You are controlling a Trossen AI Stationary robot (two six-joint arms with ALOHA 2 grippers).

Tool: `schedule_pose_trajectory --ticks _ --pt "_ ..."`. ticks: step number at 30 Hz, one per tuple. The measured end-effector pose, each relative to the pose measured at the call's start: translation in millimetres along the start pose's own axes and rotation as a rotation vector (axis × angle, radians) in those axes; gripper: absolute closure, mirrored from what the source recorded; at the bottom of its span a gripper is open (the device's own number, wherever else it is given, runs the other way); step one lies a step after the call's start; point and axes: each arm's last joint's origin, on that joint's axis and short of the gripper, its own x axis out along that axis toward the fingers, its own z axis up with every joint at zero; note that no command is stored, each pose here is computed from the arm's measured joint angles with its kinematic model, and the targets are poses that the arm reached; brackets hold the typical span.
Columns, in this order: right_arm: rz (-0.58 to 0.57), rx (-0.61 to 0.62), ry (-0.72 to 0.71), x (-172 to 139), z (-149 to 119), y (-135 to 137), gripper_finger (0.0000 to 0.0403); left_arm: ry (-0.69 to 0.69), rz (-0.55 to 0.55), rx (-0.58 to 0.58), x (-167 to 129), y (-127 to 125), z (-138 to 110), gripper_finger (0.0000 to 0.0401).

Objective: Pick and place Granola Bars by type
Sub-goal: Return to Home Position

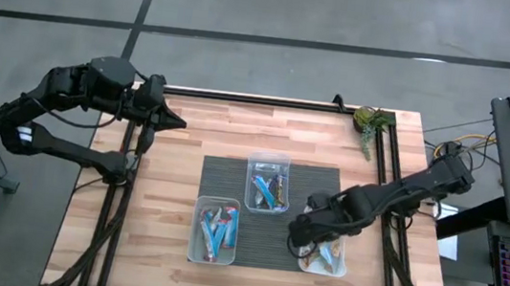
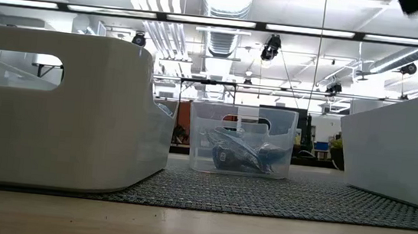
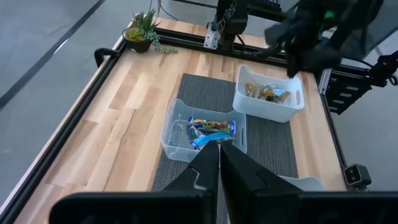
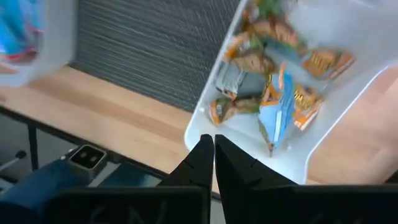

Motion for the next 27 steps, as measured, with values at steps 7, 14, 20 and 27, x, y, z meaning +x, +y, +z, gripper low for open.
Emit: schedule_pose_trajectory --ticks 7,14,20,27 --pt "0.130 -0.245 -0.192 -69 -3 12 0.0394 0.000 0.000 0.006 0 0 0 0.0401" --pt "0.322 -0.575 -0.456 -140 1 19 0.0394 -0.003 0.019 0.007 0 0 0 0.0401" --pt "0.412 -0.832 -0.698 -194 1 15 0.0394 -0.005 0.028 0.007 0 1 0 0.0401" --pt "0.546 -0.834 -0.766 -228 -1 7 0.0394 -0.011 0.029 0.011 0 1 1 0.0401"
